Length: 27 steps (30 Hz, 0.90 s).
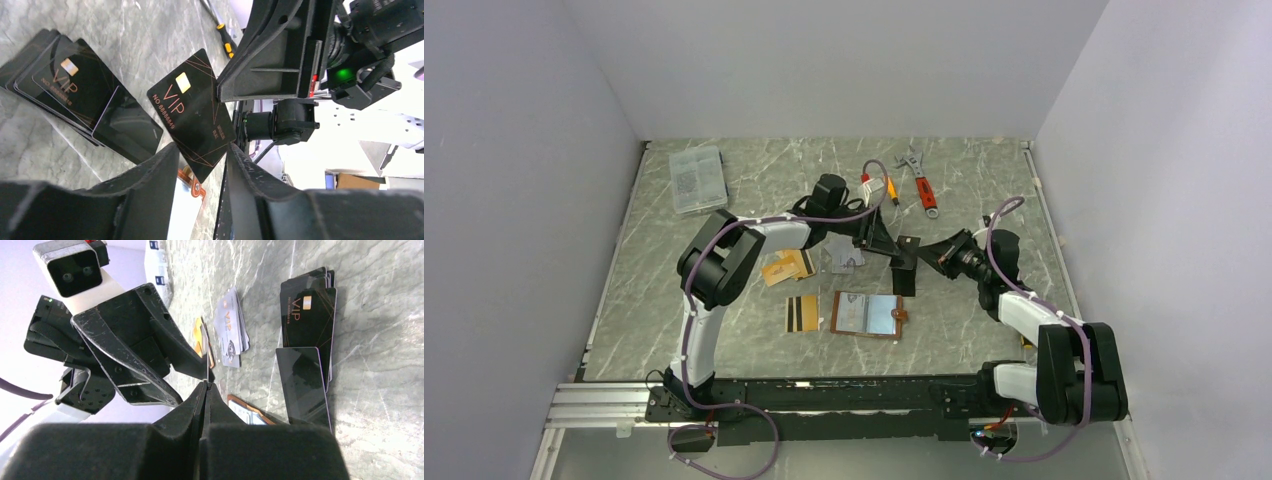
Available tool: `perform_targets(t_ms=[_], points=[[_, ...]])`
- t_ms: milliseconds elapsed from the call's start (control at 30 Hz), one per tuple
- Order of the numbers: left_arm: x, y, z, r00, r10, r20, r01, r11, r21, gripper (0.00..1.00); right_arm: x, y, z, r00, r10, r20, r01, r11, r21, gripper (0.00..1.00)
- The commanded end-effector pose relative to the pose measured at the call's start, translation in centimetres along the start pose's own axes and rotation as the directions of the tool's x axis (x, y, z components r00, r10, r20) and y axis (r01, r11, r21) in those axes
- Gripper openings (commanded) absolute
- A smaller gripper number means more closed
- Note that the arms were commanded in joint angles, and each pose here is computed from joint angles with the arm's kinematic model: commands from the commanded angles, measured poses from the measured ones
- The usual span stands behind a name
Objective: Put the credit cards into the card holder
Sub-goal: Pick up the credit card from the center of the board.
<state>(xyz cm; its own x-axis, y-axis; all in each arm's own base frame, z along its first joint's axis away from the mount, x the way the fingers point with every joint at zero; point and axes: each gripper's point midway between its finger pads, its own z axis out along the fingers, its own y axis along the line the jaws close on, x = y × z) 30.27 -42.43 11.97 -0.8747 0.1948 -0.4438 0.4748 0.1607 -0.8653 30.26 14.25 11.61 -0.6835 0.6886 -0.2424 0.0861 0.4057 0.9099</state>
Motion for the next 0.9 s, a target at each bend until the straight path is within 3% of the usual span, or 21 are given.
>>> perform_targets(t_ms=[0,233,400,600,733,867], points=[[-1.2,-3.0,0.0,0.999,0.048,0.014,-0.049,0.991,0.126,0.41,0.0,0.8,0.2,1.000,-0.029,0.002,0.029,0.999,-0.042,0.00],[-1.3,-3.7,-0.5,0.998,0.057,0.016,-0.059,0.987,0.151,0.23,0.3,2.0,0.2,0.999,-0.051,-0.017,0.049,0.993,-0.105,0.00],[-1.3,-4.4,-0.9,0.998,0.061,0.018,-0.063,0.985,0.163,0.18,0.9,3.6,-0.3,0.997,-0.060,-0.038,0.051,0.979,-0.199,0.10],[-1.4,-5.0,-1.3,0.998,0.067,0.022,-0.070,0.984,0.164,0.03,1.6,5.5,-1.0,0.995,-0.066,-0.069,0.042,0.949,-0.312,0.25],[-1.4,-5.4,-2.0,0.997,0.075,0.034,-0.080,0.983,0.166,0.00,1.7,5.3,-1.1,0.994,-0.084,-0.069,0.060,0.951,-0.304,0.39],[-1.4,-6.6,-2.8,0.995,0.086,0.042,-0.093,0.979,0.180,0.00,1.5,5.1,-1.0,0.991,-0.118,-0.060,0.097,0.956,-0.277,0.43]])
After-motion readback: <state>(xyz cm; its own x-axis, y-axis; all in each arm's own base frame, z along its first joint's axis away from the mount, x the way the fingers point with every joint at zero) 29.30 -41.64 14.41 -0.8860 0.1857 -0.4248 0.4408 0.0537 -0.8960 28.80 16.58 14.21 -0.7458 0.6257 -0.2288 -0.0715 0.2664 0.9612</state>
